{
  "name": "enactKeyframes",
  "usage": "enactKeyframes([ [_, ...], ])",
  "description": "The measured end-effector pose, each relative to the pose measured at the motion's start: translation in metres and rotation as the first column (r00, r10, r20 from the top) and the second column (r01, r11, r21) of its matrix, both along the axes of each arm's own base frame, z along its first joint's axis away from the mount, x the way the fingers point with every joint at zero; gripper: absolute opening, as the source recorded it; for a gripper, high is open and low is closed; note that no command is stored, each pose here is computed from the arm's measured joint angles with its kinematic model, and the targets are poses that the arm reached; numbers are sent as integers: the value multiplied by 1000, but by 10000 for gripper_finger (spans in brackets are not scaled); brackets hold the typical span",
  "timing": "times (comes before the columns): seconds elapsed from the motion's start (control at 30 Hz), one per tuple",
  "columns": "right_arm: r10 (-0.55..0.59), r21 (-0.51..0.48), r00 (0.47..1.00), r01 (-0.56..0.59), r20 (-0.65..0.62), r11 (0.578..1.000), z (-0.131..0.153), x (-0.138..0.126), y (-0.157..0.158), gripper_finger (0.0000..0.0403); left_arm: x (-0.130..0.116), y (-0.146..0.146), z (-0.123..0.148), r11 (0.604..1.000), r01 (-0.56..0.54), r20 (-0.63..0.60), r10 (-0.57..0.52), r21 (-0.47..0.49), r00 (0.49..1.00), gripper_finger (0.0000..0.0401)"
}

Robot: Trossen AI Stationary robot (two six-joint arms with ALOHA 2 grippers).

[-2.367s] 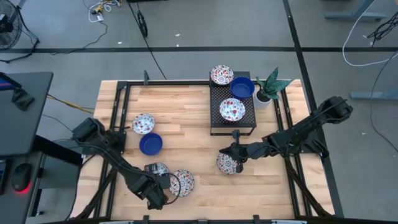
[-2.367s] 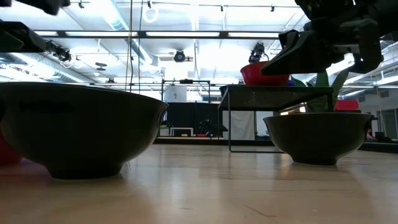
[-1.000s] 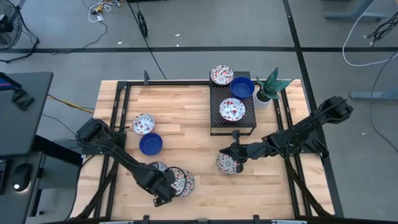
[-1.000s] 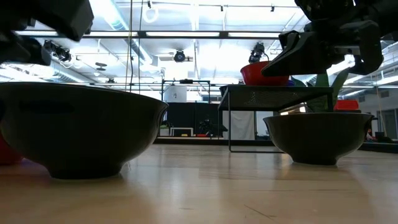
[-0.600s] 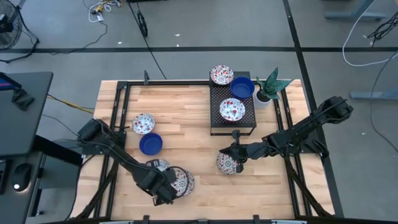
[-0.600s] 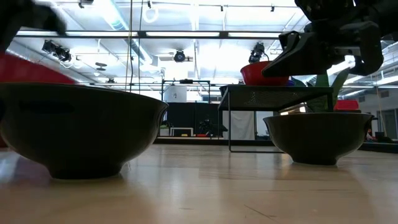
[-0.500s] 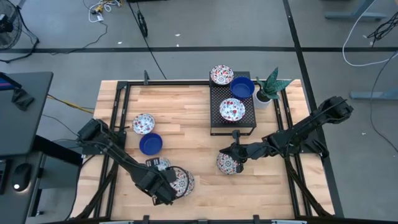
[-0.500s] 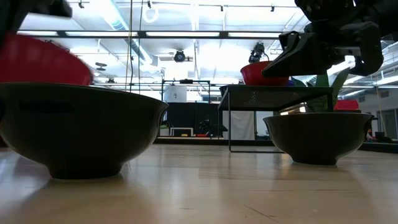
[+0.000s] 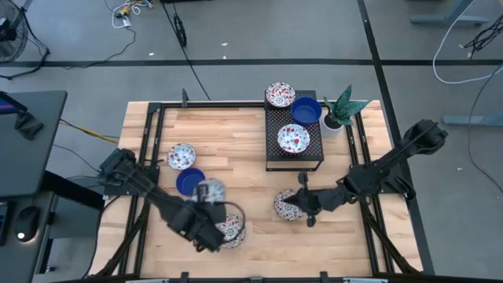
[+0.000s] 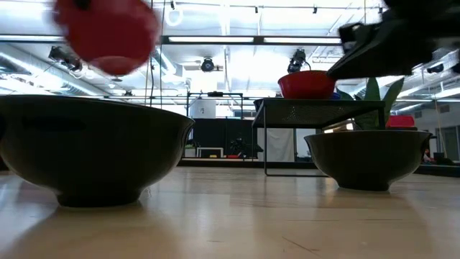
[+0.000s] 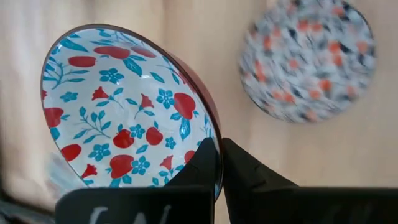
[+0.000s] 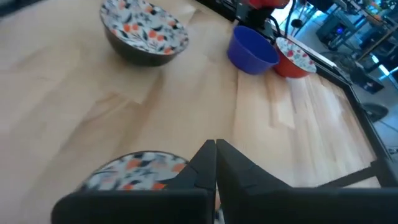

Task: Pick & Place Mini bowls
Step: Stack the bottom red patterned bowl on top of the other red bowl on the shelf

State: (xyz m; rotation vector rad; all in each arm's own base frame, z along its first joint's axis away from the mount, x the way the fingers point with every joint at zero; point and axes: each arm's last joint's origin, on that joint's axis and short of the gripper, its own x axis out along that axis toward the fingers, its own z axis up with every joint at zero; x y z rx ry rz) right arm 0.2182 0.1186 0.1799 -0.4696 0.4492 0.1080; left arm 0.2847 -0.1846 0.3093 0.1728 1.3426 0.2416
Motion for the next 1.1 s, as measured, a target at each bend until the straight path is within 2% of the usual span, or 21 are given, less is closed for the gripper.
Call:
enactKeyframes([
  [0.1, -18, 43, 1000, 19, -11, 999, 7, -15, 7, 11, 18, 20, 2, 990, 133, 8, -134, 55, 991, 10],
  [0.2, -40, 128, 998, 44, -38, 991, 11, -29, 11, 11, 40, 46, 3, 962, 251, 16, -255, 110, 967, 10],
  [0.3, -65, 212, 996, 76, -60, 974, 13, -36, 14, 11, 62, 72, 6, 917, 364, 44, -375, 162, 926, 10],
  [0.43, -114, 282, 990, 133, -85, 950, 10, -38, 15, 11, 80, 102, 28, 841, 477, 68, -508, 255, 859, 10],
  [0.57, -156, 326, 980, 188, -124, 926, 4, -37, 16, 11, 96, 127, 50, 721, 604, 103, -667, 339, 738, 10],
  [0.7, -193, 364, 969, 238, -156, 901, -1, -36, 17, 11, 108, 153, 61, 531, 728, 55, -822, 434, 567, 10],
  [0.8, -222, 396, 958, 277, -181, 875, -6, -35, 18, 11, 114, 173, 63, 398, 770, -32, -879, 499, 475, 10],
  [0.87, -234, 408, 953, 295, -192, 864, -9, -34, 18, 11, 118, 187, 63, 325, 782, -84, -899, 532, 430, 11],
  [1.0, -259, 435, 941, 330, -216, 838, -13, -33, 20, 11, 128, 213, 55, 215, 809, -183, -912, 547, 366, 11],
  [1.1, -263, 444, 939, 337, -221, 830, -16, -32, 21, 11, 136, 228, 43, 189, 825, -232, -905, 532, 357, 10],
])
